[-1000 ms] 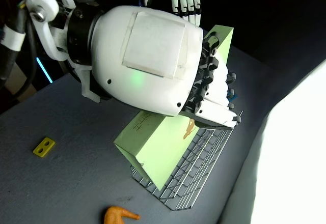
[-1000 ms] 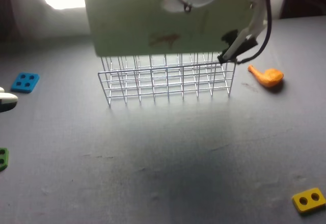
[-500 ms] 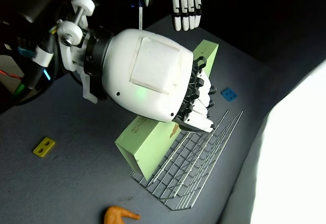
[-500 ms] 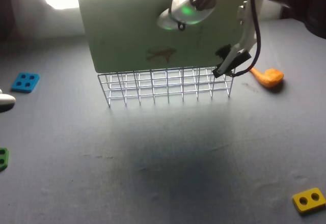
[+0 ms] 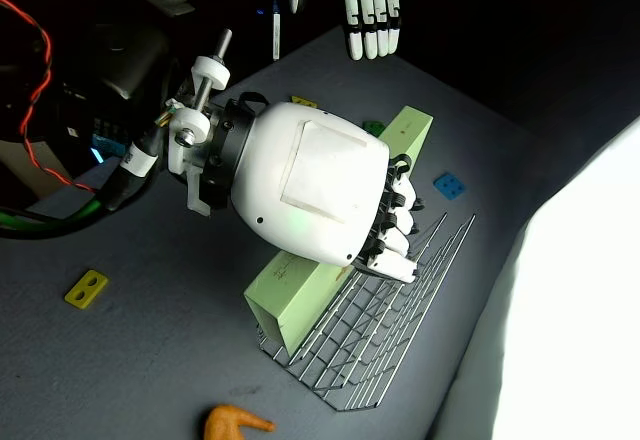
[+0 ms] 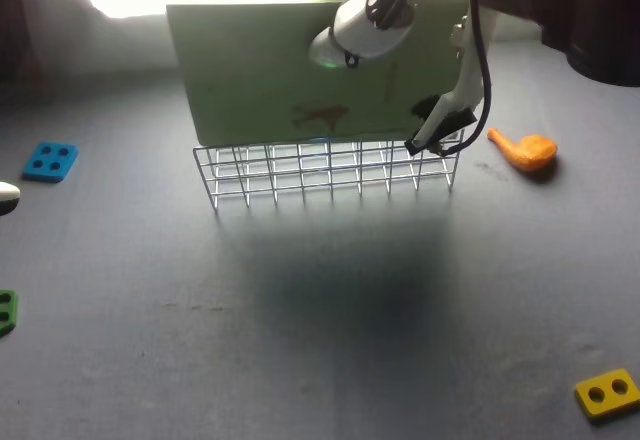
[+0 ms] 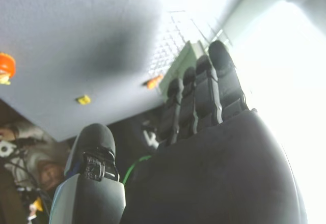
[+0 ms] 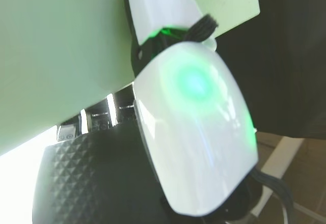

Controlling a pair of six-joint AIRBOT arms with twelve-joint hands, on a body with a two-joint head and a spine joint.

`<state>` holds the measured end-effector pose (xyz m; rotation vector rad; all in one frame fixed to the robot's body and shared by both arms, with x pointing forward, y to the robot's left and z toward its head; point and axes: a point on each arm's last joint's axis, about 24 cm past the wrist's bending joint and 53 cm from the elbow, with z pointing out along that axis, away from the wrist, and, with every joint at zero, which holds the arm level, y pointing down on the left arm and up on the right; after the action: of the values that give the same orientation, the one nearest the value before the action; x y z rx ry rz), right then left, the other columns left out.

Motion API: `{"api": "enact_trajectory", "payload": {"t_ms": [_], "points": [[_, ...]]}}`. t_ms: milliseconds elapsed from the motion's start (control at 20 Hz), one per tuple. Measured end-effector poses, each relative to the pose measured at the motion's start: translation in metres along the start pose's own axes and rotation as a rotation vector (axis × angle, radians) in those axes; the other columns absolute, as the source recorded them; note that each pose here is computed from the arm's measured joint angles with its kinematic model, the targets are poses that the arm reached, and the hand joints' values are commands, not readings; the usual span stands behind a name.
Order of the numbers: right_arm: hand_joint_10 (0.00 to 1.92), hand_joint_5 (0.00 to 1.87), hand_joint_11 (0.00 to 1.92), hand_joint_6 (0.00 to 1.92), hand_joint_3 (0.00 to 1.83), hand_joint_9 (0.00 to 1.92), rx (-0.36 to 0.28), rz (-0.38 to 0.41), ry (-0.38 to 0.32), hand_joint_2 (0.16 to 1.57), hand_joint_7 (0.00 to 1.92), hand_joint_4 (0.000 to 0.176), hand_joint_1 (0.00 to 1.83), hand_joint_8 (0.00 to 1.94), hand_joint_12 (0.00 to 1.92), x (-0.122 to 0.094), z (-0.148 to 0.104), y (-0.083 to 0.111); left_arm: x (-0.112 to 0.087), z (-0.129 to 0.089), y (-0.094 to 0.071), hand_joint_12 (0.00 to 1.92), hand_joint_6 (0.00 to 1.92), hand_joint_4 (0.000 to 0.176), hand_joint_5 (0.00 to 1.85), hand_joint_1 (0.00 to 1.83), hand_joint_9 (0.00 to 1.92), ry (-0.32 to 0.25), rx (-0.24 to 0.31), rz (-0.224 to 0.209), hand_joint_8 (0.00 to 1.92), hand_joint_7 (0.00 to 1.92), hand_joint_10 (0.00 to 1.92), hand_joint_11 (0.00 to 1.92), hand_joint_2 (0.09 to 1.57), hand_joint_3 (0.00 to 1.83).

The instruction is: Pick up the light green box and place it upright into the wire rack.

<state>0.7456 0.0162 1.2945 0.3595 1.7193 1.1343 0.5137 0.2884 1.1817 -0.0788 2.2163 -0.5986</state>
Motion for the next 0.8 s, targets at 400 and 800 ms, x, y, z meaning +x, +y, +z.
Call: {"api": "enact_trajectory", "payload": {"t_ms": [400, 800], "points": [[1.57, 0.94, 0.33, 0.92, 0.0, 0.6, -0.03, -0.041, 0.008, 1.17, 0.83, 0.0, 1.22, 1.44, 1.92, 0.01, 0.005, -0.002, 0.0, 0.0, -0.001, 0.42, 0.01, 0.005, 0.12, 0.2, 0.11, 0.0, 0.002, 0.002, 0.01, 0.09, 0.01, 0.0, 1.29, 0.0], [1.52, 0.92, 0.33, 0.95, 0.0, 0.65, -0.049, -0.075, 0.015, 1.17, 0.87, 0.0, 1.22, 1.37, 1.92, 0.021, 0.009, -0.003, 0.001, 0.0, -0.005, 0.48, 0.0, 0.009, 0.1, 0.14, 0.12, 0.002, 0.008, 0.01, 0.0, 0.1, 0.0, 0.0, 1.3, 0.0]]}}
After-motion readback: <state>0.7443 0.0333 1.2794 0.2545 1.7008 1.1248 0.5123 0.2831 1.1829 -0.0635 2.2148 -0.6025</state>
